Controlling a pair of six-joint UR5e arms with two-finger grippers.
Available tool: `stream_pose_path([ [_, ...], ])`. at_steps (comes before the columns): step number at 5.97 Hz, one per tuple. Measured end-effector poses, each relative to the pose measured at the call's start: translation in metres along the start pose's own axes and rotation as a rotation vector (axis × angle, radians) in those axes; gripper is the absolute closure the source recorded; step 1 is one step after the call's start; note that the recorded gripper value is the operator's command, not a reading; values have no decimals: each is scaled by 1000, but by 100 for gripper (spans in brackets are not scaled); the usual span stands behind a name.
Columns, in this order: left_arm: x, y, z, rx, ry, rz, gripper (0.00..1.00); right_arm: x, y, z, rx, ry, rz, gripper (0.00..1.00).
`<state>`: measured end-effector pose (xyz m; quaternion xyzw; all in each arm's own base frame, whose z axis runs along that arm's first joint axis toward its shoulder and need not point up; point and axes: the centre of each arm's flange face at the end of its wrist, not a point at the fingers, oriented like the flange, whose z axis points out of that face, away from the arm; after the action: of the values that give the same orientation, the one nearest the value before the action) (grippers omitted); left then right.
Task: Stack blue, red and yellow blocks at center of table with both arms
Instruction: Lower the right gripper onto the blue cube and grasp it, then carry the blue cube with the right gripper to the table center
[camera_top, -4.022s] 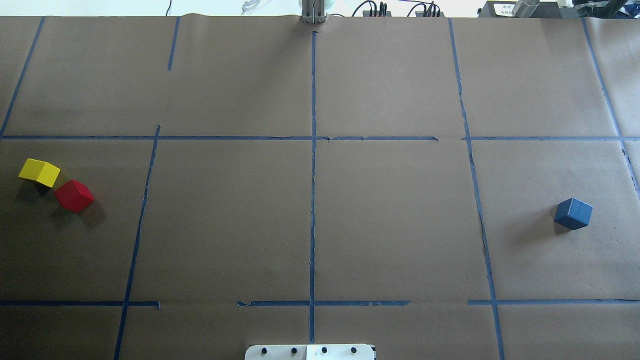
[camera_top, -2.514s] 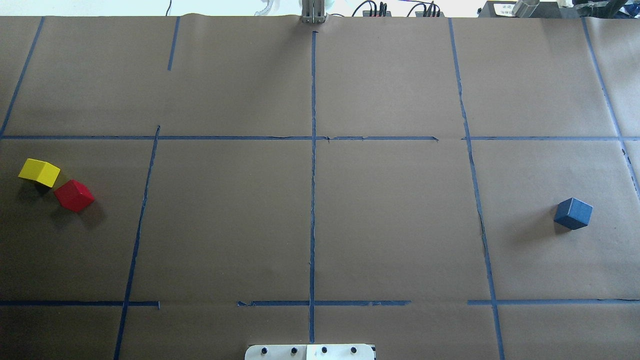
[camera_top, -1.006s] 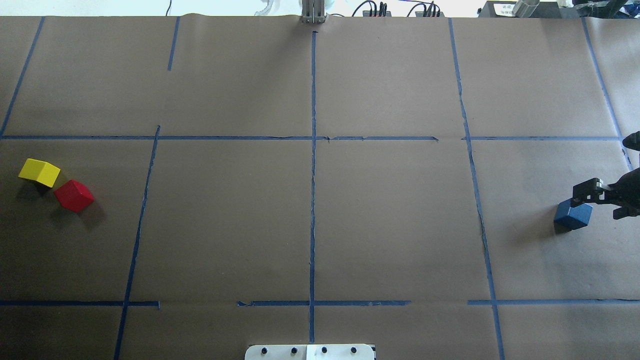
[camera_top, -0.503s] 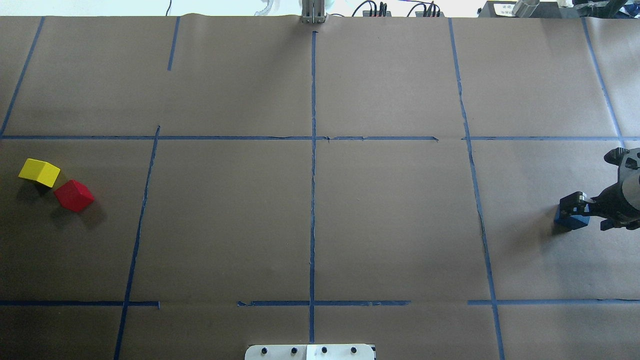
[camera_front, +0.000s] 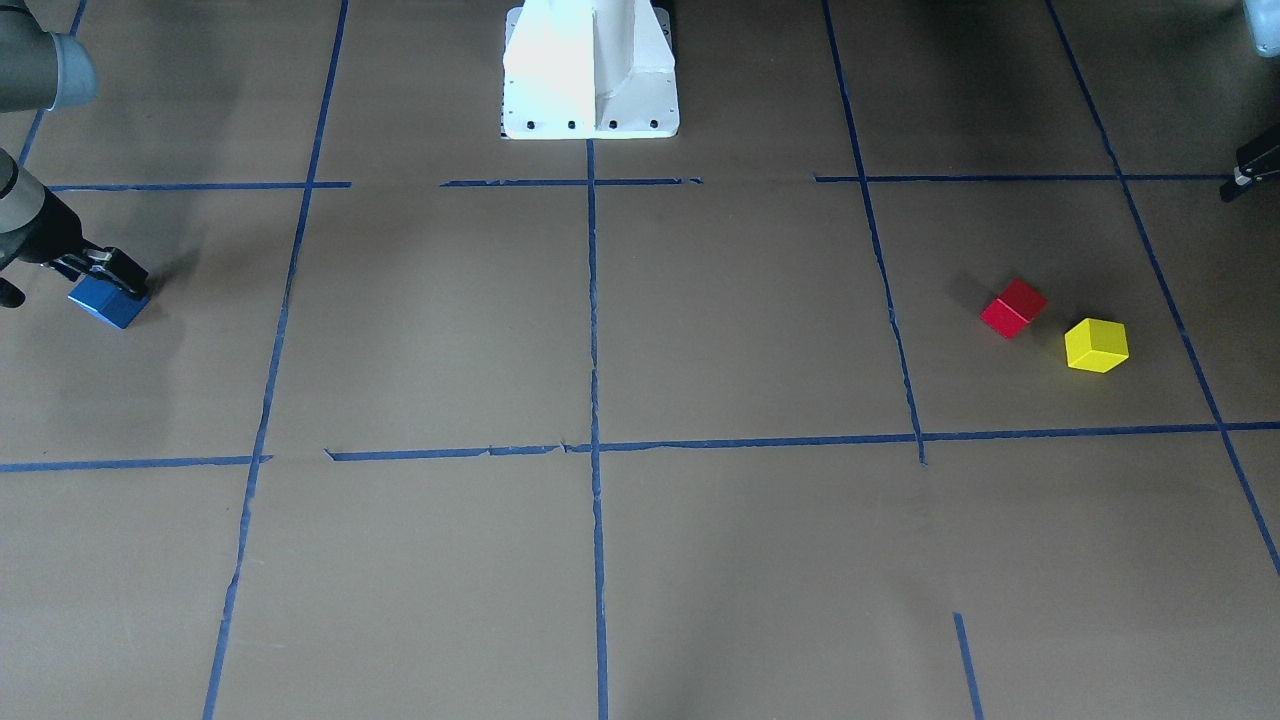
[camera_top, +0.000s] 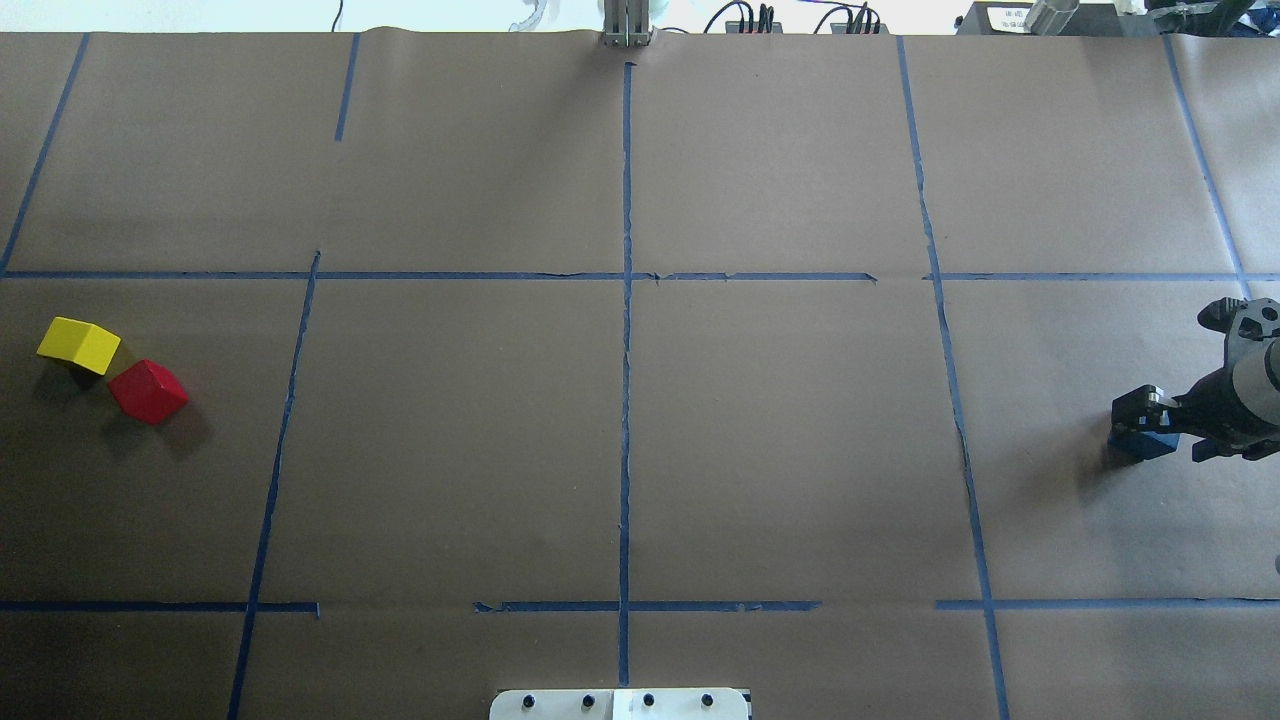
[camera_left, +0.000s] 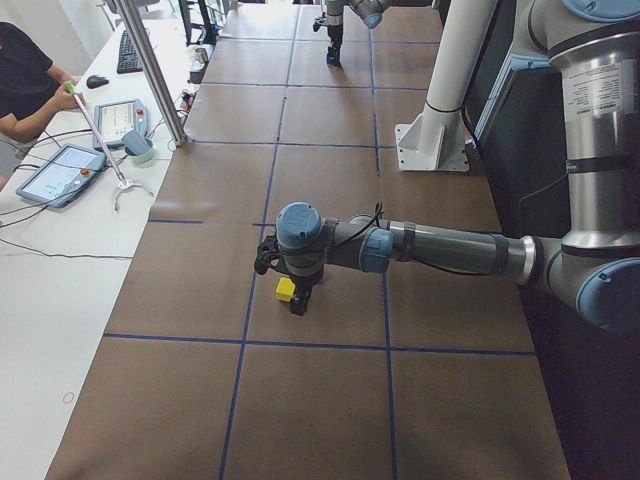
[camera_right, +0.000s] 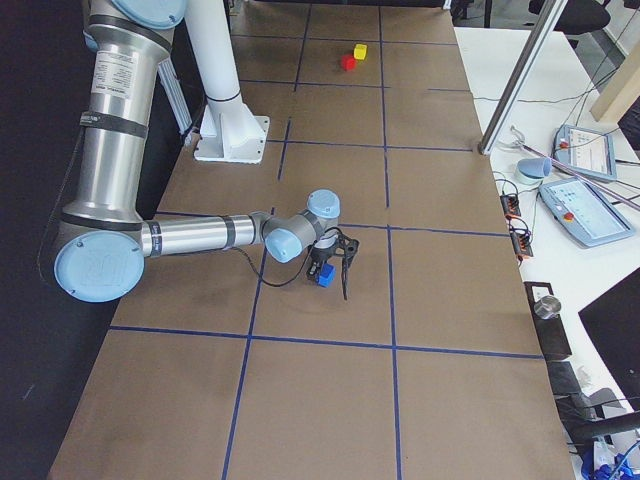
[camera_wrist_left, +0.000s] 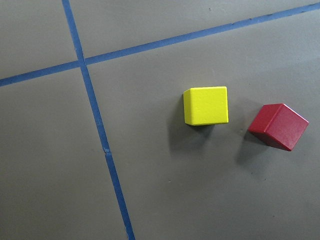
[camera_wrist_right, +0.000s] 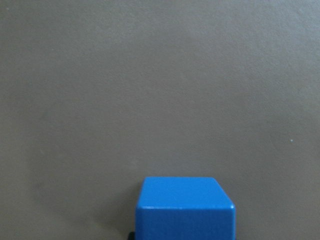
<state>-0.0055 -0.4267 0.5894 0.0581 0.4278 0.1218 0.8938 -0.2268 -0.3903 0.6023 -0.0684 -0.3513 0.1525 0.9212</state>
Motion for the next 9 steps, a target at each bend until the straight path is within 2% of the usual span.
stream_pose_path([
  [1, 0, 0, 0, 0, 0, 1, 0, -12, -4, -6, 11, -20, -3, 100],
  [2, 0, 0, 0, 1, 0, 0, 0, -39, -7, -27, 37, -70, -24, 100],
  [3, 1, 0, -1, 3, 0, 2, 0, -89, -4, -53, 61, -147, -68, 100],
  [4, 3, 0, -3, 6, 0, 5, 0, -153, 8, -69, 58, -215, -128, 100],
  [5, 4, 0, -4, 8, 0, 8, 0, -229, 30, -77, 28, -241, -191, 100],
  [6, 4, -1, -4, 8, 0, 11, 0, -311, 62, -79, 11, -234, -247, 100],
  [7, 5, -1, -4, 9, 0, 13, 0, -383, 95, -74, 35, -221, -295, 100],
  [8, 5, -1, -4, 9, 0, 13, 0, -438, 116, -67, 65, -214, -308, 100],
  [9, 5, -1, -4, 9, 1, 13, 0, -478, 125, -63, 73, -211, -286, 100],
])
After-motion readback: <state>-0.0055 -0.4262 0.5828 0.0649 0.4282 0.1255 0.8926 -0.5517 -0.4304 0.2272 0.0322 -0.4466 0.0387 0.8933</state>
